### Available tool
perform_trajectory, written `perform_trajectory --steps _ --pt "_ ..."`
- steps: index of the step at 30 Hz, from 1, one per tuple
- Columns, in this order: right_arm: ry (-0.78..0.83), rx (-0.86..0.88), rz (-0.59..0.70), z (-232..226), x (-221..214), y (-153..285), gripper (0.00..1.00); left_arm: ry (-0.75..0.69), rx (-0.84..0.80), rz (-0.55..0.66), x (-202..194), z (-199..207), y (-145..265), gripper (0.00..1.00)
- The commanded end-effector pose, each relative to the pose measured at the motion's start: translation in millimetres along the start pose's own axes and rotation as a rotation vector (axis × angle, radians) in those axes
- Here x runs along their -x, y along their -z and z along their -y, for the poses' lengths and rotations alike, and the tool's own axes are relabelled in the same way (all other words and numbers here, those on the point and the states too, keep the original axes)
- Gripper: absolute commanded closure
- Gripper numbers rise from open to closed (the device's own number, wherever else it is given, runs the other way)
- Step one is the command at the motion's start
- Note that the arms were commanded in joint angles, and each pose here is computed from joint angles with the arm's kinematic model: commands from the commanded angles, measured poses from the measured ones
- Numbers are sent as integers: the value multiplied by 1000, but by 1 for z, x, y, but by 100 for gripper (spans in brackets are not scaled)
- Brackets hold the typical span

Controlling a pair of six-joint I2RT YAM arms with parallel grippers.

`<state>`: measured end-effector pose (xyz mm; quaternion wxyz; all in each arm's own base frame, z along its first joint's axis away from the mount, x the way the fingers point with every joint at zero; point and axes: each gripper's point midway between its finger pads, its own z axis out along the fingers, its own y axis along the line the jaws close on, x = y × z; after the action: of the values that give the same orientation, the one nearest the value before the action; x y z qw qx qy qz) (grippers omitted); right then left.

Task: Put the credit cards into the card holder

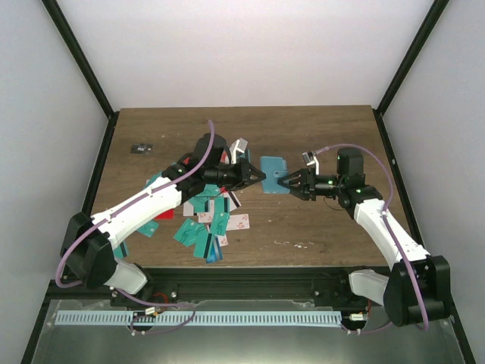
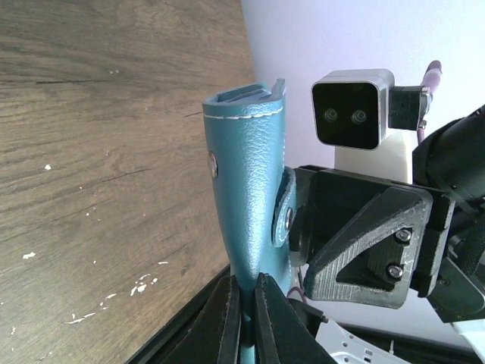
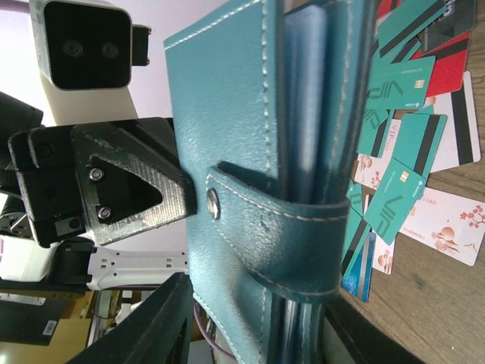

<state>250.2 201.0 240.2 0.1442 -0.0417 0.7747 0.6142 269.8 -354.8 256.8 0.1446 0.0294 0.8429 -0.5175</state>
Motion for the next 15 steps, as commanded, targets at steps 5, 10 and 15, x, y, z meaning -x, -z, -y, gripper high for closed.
perform_trajectory --steps 5,10,15 --pt "44 56 -38 -24 -8 -3 72 -17 -21 22 -4 10 5 93" --pt "29 49 -40 -22 -15 -3 85 -12 -14 26 -8 6 8 90" --pt "20 50 -47 -20 -21 -3 99 -16 -6 27 -11 2 9 82"
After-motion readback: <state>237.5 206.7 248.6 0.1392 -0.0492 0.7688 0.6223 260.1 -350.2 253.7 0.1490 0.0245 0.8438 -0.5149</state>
